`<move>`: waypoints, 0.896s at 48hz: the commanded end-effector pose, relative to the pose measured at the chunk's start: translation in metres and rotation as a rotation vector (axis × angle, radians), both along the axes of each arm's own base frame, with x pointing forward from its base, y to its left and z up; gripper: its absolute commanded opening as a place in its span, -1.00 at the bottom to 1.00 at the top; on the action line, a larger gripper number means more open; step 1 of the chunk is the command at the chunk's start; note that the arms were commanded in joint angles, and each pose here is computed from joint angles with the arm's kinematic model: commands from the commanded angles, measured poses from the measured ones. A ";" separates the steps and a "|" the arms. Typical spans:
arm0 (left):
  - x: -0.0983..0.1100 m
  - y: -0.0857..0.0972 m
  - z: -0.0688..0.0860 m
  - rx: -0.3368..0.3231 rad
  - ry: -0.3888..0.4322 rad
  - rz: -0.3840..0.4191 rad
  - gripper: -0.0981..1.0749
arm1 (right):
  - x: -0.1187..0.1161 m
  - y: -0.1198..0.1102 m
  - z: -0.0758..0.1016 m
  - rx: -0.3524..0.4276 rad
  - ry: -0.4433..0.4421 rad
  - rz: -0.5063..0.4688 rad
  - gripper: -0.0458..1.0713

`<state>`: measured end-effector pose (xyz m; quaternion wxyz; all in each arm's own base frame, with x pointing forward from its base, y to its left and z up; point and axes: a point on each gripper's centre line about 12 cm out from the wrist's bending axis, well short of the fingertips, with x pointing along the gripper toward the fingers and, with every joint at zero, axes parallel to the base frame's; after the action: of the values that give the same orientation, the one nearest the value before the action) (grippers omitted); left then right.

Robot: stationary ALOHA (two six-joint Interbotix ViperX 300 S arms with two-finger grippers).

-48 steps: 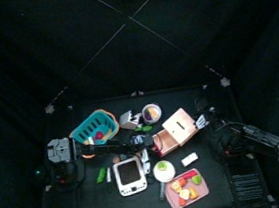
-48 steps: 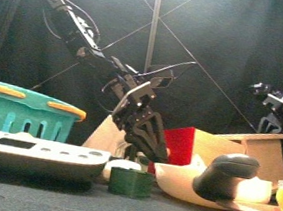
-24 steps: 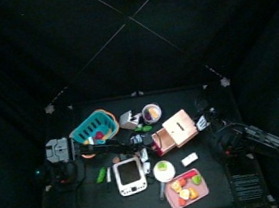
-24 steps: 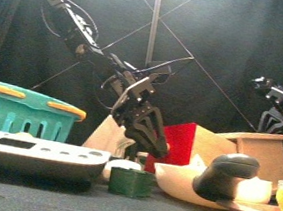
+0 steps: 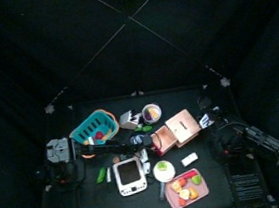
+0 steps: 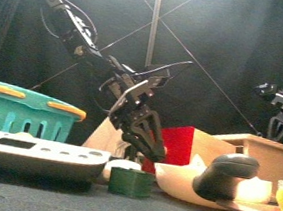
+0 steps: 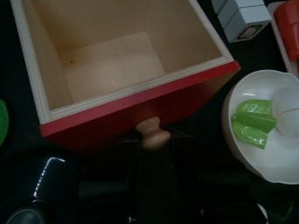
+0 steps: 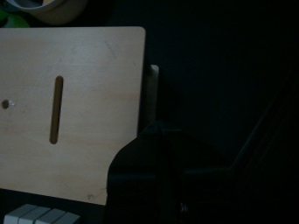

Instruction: Close drawer

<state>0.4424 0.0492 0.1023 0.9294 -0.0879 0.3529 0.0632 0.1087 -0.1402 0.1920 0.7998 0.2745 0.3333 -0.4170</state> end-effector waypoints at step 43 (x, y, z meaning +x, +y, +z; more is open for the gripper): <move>-0.009 0.006 -0.030 -0.019 0.120 0.059 -0.13 | 0.062 0.031 0.062 -0.026 -0.282 0.240 -0.85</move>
<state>0.4427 0.0513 0.0756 0.9111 -0.1020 0.3909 0.0822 0.1581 -0.1118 0.2396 0.8714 0.2844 0.2619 -0.3020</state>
